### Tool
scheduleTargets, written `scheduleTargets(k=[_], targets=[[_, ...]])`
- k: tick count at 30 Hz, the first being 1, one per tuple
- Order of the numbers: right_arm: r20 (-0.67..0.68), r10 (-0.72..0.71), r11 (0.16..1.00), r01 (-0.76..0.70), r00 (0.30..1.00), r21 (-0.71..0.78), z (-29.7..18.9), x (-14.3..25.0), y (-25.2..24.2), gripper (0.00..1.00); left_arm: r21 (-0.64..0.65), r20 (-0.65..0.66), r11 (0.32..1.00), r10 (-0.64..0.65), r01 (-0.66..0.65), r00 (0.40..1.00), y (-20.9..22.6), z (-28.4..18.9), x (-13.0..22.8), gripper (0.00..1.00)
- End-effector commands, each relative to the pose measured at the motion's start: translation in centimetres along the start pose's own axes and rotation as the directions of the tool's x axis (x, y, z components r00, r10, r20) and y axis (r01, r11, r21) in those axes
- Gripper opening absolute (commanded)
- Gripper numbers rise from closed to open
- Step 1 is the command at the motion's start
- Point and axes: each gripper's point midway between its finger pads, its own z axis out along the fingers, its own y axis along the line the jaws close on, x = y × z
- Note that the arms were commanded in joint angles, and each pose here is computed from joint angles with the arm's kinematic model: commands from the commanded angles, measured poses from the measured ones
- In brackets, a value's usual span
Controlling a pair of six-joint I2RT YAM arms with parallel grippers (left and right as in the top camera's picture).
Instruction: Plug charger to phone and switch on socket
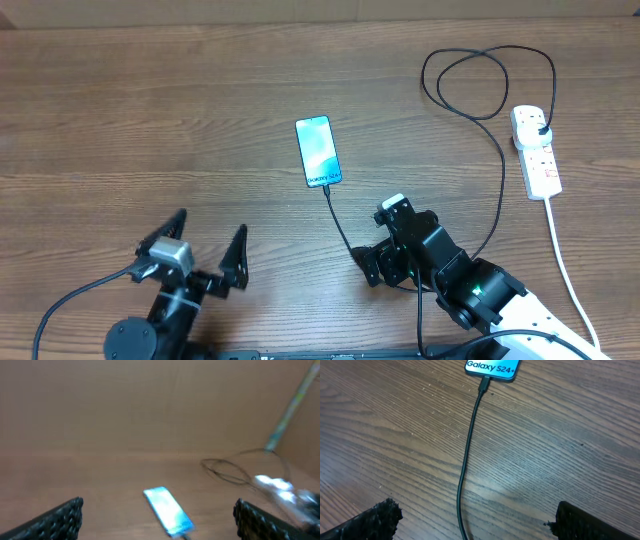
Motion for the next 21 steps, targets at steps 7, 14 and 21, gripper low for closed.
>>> scheduleTargets(k=[7, 14, 21], targets=[[0.007, 0.008, 1.000, -0.008, 1.000, 0.011, 0.0, -0.1, -0.2, 1.00, -0.089, 0.178, 0.986, 0.155, -0.141, 0.972, 2.4, 1.2, 0.0, 0.99], [0.007, 0.008, 1.000, -0.008, 1.000, 0.010, 0.0, -0.1, -0.1, 1.00, -0.098, 0.167, 0.985, 0.156, -0.141, 0.973, 3.3, 2.1, 2.7, 1.00], [0.007, 0.008, 1.000, -0.008, 1.000, 0.010, 0.0, -0.1, -0.1, 1.00, -0.104, 0.046, 0.987, 0.128, -0.123, 0.991, 4.2, 2.7, 6.9, 1.00]])
